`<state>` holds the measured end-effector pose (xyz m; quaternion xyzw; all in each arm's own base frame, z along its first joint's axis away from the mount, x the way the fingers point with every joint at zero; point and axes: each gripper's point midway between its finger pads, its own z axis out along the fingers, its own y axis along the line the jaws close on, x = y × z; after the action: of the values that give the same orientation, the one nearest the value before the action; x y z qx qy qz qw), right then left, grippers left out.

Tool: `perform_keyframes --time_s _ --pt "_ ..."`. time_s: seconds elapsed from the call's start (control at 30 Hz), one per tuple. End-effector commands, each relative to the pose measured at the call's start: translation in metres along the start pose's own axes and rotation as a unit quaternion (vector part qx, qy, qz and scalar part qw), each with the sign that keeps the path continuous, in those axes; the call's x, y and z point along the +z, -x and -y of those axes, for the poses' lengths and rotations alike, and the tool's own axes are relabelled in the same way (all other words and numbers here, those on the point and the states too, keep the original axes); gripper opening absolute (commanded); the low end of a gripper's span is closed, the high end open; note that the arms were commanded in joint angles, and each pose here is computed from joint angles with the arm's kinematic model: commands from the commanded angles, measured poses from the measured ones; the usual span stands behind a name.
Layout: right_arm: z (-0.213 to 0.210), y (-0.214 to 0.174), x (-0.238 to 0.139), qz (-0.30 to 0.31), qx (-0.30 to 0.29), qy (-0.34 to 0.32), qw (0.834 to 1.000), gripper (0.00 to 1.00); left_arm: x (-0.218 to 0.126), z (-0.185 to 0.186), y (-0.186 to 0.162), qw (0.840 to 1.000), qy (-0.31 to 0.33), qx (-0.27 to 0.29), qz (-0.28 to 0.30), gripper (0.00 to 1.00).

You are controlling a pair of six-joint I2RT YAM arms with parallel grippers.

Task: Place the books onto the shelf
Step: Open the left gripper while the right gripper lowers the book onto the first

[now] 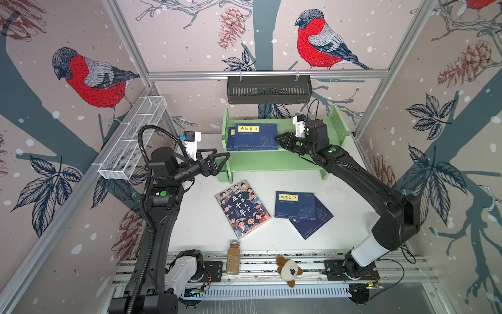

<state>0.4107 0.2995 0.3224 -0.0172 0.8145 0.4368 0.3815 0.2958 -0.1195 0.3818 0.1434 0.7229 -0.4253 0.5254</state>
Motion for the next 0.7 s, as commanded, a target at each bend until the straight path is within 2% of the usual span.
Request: perform_keyframes --time_s 0.0,0.47,0.67 --pt "-0.011 0.004 0.001 0.008 -0.002 0.021 1.0 0.28 0.0 -0.002 0.004 1.0 0.006 0.016 0.009 0.98" --pt "-0.016 0.003 0.006 0.004 0.001 0.031 1.0 0.26 -0.001 -0.014 0.0 0.999 0.036 0.025 0.009 0.98" --pt "-0.02 0.002 0.011 0.001 0.001 0.035 0.999 0.25 -0.003 -0.032 0.0 0.995 0.088 0.049 0.012 0.98"
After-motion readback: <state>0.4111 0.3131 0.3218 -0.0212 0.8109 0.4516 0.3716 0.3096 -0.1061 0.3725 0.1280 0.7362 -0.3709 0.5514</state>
